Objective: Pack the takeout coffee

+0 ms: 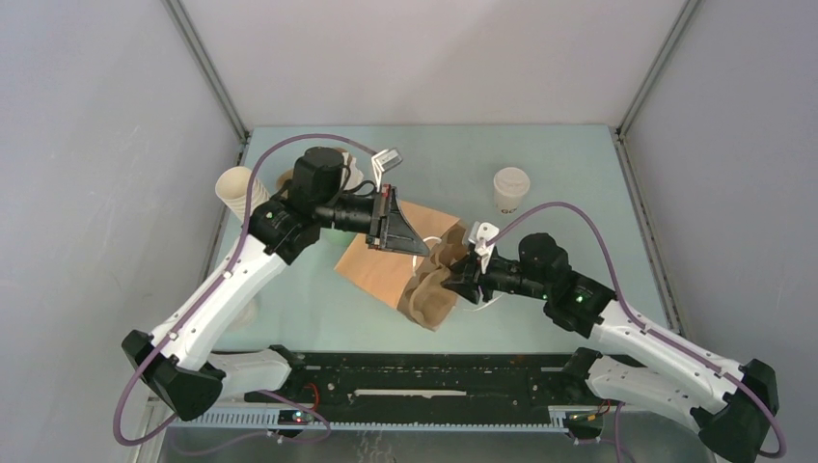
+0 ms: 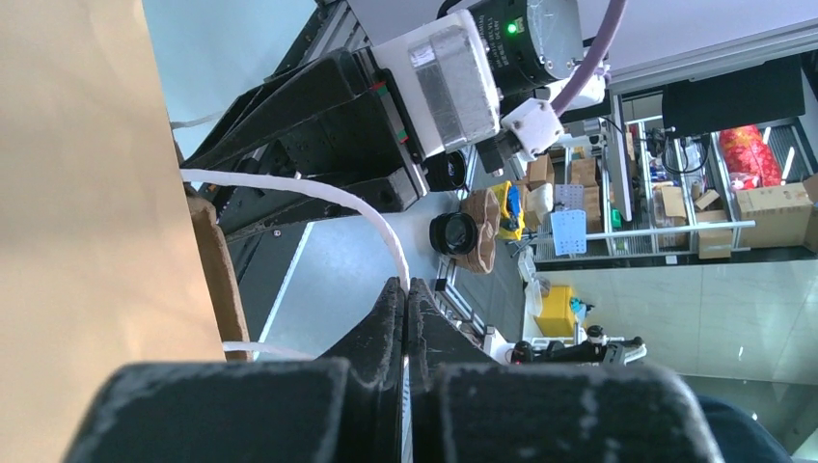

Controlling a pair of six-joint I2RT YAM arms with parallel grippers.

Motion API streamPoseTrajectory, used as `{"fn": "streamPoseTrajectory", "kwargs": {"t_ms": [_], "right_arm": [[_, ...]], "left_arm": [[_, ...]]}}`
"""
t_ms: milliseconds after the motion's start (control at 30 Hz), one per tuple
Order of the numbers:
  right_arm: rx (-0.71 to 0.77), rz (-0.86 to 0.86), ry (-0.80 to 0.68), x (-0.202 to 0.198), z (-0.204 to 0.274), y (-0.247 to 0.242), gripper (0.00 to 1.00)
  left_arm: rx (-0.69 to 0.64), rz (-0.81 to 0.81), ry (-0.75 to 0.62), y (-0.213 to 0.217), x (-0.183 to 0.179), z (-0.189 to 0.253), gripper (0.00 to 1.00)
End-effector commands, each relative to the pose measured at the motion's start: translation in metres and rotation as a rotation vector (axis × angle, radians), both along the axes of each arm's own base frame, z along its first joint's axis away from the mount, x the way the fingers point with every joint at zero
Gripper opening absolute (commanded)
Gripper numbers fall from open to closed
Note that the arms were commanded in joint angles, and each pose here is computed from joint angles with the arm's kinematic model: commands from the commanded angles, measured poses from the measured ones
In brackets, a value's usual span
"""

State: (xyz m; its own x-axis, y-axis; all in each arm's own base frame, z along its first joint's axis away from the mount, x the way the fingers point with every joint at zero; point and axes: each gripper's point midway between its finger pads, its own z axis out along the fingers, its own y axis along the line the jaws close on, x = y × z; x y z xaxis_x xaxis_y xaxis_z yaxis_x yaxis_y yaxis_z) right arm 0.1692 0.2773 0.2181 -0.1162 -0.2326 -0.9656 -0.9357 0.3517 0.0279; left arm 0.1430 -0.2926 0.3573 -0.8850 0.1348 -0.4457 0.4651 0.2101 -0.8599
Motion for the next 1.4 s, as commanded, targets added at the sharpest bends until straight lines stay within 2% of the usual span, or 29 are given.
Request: {"fn": "streamPoseTrajectory", "kwargs": {"t_ms": [0, 200, 400, 567, 700, 833, 967, 1067, 1200, 1367], "right_arm": [[0.023, -0.016, -0.045, 0.003, 0.027, -0.002, 0.45], [0.061, 0.033, 0.110, -0.004, 0.021, -0.007, 0.44], [-0.007, -0.008, 0.086, 0.006, 0.006, -0.014, 0.44], [0.015, -0.008, 0.095, 0.013, 0.006, -0.003, 0.44], [0.034, -0.032, 0.185, 0.014, 0.001, 0.001, 0.44], [0.054, -0.130, 0.270, 0.016, -0.003, 0.003, 0.43], [0.013, -0.173, 0.188, 0.011, -0.008, 0.017, 0.42], [-0.017, -0.179, 0.047, 0.010, -0.011, 0.019, 0.43], [0.031, -0.087, -0.128, 0.002, -0.008, 0.021, 0.45], [0.062, -0.009, -0.188, -0.001, -0.003, 0.034, 0.46]], "left_arm": [[-0.034, -0.037, -0.027, -0.002, -0.006, 0.010, 0.00], [-0.013, -0.037, -0.021, -0.004, -0.004, 0.001, 0.00], [-0.004, -0.074, -0.008, -0.009, -0.012, -0.003, 0.00], [-0.006, -0.100, 0.000, -0.012, -0.016, -0.002, 0.00], [-0.006, -0.101, -0.009, -0.014, -0.013, 0.002, 0.00], [-0.025, -0.090, -0.018, -0.019, -0.008, 0.010, 0.00], [-0.048, -0.063, -0.023, -0.025, -0.001, 0.016, 0.00], [-0.072, -0.055, -0.028, -0.028, 0.002, 0.024, 0.00], [-0.092, -0.055, -0.024, -0.030, 0.001, 0.030, 0.00], [-0.112, -0.066, -0.021, -0.032, -0.002, 0.036, 0.00]]}}
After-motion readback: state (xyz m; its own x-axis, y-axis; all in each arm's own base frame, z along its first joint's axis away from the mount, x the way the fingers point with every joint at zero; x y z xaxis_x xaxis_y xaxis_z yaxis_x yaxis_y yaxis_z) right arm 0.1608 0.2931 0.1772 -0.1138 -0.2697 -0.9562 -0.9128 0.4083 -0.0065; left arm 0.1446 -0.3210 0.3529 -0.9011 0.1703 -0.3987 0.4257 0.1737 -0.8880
